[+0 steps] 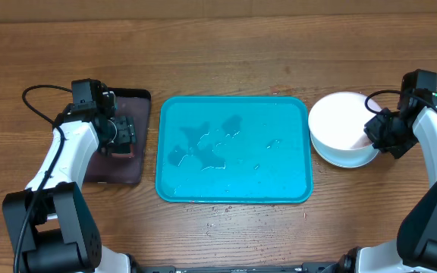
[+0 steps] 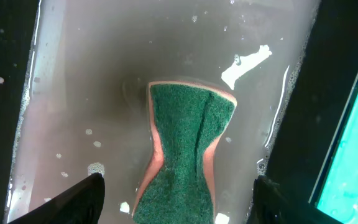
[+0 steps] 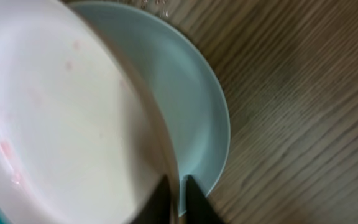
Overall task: Clean dirty plates on tray and stack at the side
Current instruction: 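Lower the white plate onto the plate stack right of the tray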
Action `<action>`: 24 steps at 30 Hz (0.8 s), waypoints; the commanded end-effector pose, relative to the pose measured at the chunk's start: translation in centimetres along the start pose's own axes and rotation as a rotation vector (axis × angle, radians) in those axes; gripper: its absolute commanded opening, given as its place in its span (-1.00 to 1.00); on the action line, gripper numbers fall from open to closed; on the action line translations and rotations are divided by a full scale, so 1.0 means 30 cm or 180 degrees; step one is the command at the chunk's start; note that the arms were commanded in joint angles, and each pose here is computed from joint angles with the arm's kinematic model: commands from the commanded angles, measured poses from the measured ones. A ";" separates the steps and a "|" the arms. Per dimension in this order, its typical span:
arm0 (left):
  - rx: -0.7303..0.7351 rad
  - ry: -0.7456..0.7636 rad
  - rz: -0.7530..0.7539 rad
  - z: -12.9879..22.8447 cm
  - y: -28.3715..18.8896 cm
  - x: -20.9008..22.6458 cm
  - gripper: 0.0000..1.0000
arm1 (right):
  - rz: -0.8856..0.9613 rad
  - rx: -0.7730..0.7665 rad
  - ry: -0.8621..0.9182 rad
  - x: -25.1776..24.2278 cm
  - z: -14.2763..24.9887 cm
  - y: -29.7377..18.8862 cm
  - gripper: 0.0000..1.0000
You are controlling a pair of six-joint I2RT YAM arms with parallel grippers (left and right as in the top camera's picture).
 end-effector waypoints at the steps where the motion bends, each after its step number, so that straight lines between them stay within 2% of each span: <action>1: -0.0052 -0.0078 -0.0006 0.000 -0.019 0.005 0.54 | -0.0040 -0.0029 -0.0020 -0.001 0.003 -0.020 -0.23; 2: -0.0052 -0.0078 -0.0007 0.000 -0.019 0.005 0.54 | -0.0048 -0.0021 -0.0021 0.000 0.004 -0.020 -0.12; 5: -0.0051 -0.0079 -0.0006 0.000 -0.019 0.005 0.54 | -0.0135 0.0056 -0.0084 0.014 0.018 -0.020 -0.10; 8: -0.0052 -0.0079 -0.0007 0.000 -0.019 0.005 0.54 | -0.0461 0.0234 -0.0612 0.071 0.058 -0.024 -0.27; 10: -0.0051 -0.0078 -0.0007 0.000 -0.019 0.005 0.54 | -0.0646 0.0354 -0.1000 0.109 0.097 -0.029 -0.47; 14: -0.0051 -0.0078 -0.0007 0.000 -0.019 0.005 0.54 | -0.0596 0.0506 -0.1450 0.143 0.173 -0.029 -0.75; 19: -0.0051 -0.0079 -0.0007 0.000 -0.019 0.005 0.54 | -0.0526 0.0669 -0.1632 0.165 0.244 -0.028 -0.92; 24: -0.0051 -0.0079 -0.0006 0.000 -0.019 0.005 0.54 | -0.0503 0.0707 -0.1741 0.174 0.286 0.015 -0.92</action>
Point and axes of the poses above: each gripper's point midway between its finger pads, its own y axis out along the fingers, its own x axis along the line the jaws close on, z = x × y, the point moved 5 cm from there along -y, back along the fingers, and after that the axes turned 2 degrees about -y, right-handed, at the moved point
